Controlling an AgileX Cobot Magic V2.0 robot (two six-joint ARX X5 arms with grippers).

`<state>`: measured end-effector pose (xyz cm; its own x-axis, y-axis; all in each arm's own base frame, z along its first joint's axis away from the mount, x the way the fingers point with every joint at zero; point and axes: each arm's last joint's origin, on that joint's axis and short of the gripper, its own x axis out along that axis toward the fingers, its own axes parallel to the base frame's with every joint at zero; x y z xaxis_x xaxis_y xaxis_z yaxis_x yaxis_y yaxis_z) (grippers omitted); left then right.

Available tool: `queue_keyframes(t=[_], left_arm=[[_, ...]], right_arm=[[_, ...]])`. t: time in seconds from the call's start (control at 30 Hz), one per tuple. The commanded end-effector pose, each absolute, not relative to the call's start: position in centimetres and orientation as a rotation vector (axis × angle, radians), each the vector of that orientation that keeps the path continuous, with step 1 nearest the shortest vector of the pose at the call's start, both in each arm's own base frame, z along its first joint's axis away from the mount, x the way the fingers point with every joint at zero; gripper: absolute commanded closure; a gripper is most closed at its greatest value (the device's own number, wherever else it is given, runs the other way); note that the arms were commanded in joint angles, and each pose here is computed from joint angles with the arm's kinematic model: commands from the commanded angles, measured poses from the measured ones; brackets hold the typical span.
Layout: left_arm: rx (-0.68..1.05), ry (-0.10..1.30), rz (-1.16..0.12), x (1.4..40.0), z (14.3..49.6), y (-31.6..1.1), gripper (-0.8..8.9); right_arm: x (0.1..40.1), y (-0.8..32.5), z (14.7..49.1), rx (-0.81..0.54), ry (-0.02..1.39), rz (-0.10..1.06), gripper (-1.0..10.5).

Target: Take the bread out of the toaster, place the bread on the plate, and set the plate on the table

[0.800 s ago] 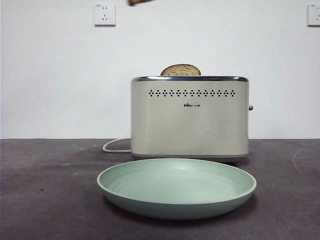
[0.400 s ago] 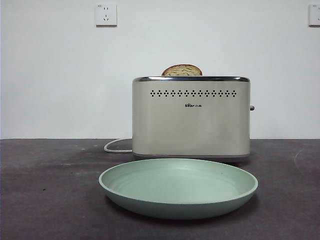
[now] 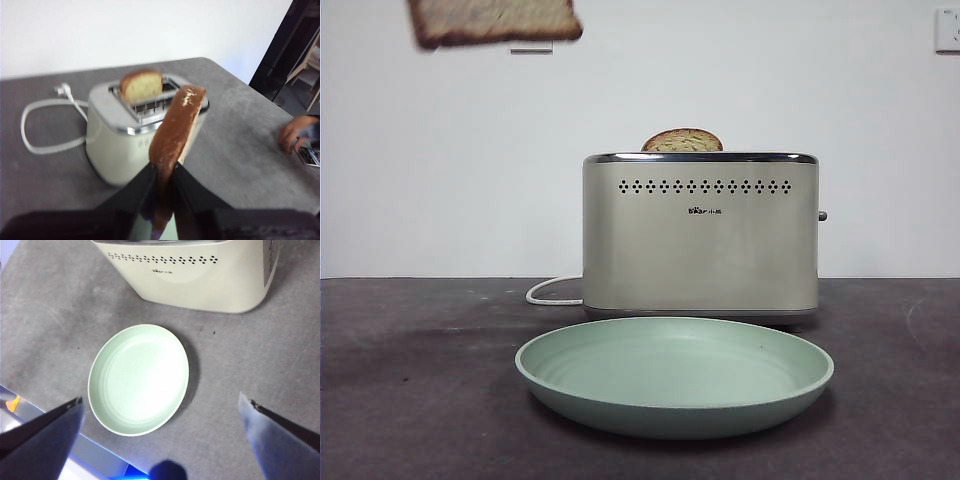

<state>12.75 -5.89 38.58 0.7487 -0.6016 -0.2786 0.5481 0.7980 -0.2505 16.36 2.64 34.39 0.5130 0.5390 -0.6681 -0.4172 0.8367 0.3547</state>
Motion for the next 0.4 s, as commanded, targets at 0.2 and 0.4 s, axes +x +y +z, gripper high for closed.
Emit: queue_keyframes(t=[0.2,0.4], left_arm=[[-0.307,0.458,-0.615,10.2,32.5,-4.9,8.20],[-0.322,0.471,-0.650,9.2,32.1,-4.7,8.20]], right_arm=[[19.7,3.6,32.1,0.176,0.997,0.599,3.2],[23.2,5.9,29.0,0.154,1.119,0.653,3.3]])
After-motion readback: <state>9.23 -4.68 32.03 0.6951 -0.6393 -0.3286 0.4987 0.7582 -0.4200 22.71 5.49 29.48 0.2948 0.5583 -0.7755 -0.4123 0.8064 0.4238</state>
